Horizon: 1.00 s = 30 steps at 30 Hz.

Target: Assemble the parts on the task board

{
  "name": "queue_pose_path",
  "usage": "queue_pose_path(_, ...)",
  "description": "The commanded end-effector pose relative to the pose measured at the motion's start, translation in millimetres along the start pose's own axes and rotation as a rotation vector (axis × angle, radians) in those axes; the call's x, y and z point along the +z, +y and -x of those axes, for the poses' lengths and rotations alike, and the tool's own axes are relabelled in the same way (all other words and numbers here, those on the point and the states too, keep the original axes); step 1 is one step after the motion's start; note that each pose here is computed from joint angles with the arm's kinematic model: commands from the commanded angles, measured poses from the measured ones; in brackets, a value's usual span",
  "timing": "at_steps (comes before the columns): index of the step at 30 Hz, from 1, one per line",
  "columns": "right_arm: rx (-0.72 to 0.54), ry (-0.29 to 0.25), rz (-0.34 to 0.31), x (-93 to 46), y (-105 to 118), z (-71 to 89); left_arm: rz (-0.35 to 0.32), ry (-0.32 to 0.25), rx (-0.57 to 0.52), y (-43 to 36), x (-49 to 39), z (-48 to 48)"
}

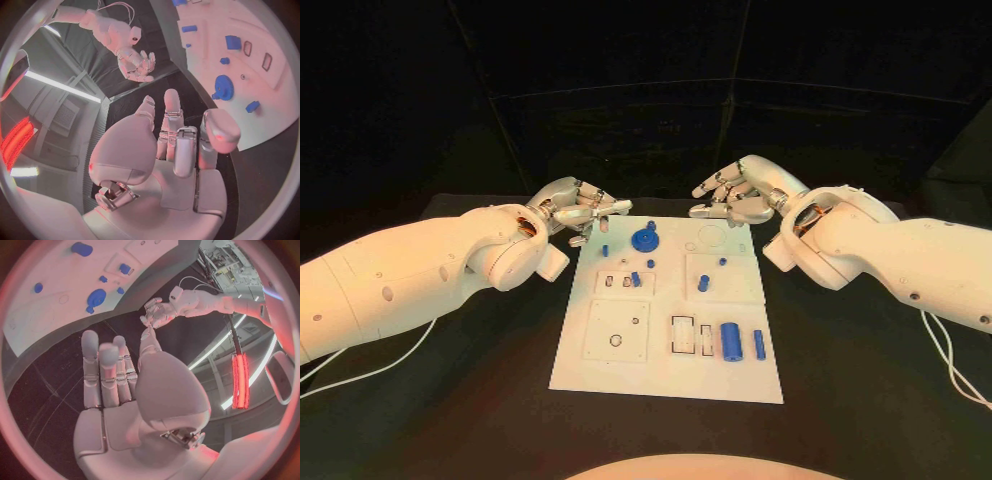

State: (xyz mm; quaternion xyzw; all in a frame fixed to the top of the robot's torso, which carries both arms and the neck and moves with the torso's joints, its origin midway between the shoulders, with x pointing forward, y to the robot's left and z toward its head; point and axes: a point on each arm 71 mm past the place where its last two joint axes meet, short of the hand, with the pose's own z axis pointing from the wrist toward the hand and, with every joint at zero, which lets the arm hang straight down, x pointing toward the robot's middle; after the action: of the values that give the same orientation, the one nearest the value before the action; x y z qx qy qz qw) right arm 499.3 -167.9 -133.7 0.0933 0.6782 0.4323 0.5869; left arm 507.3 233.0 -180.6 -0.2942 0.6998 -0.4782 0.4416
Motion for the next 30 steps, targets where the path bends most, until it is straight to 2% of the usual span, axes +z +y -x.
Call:
queue_pose_path(1, 0.285, -0.005, 0.01, -0.8, -5.3, 12.3, 0.272, 0.171, 0.273, 10.9, -0.5, -9.9)
queue_pose_path(5, 0.363, -0.064, 0.042, -2.3, -8.2, 24.8, 0.392, 0.228, 0.434, 9.6, 2.1, -13.6)
queue_pose_path(10, 0.385, -0.119, 0.043, -2.6, -11.6, 32.3, 0.452, 0.267, 0.563, 5.1, 9.4, -18.1)
queue_pose_path(16, 0.376, -0.17, 0.04, -1.3, -13.7, 36.6, 0.496, 0.31, 0.647, 6.3, 19.2, -28.5)
queue_pose_path(21, 0.36, -0.213, 0.046, 0.1, -13.9, 39.1, 0.511, 0.338, 0.671, 5.3, 27.3, -39.6)
queue_pose_path(26, 0.34, -0.236, 0.045, 0.2, -14.6, 40.9, 0.513, 0.362, 0.686, 2.5, 34.1, -49.6)
queue_pose_path(30, 0.331, -0.245, 0.04, 0.4, -15.0, 41.3, 0.52, 0.378, 0.698, 3.5, 37.6, -54.9)
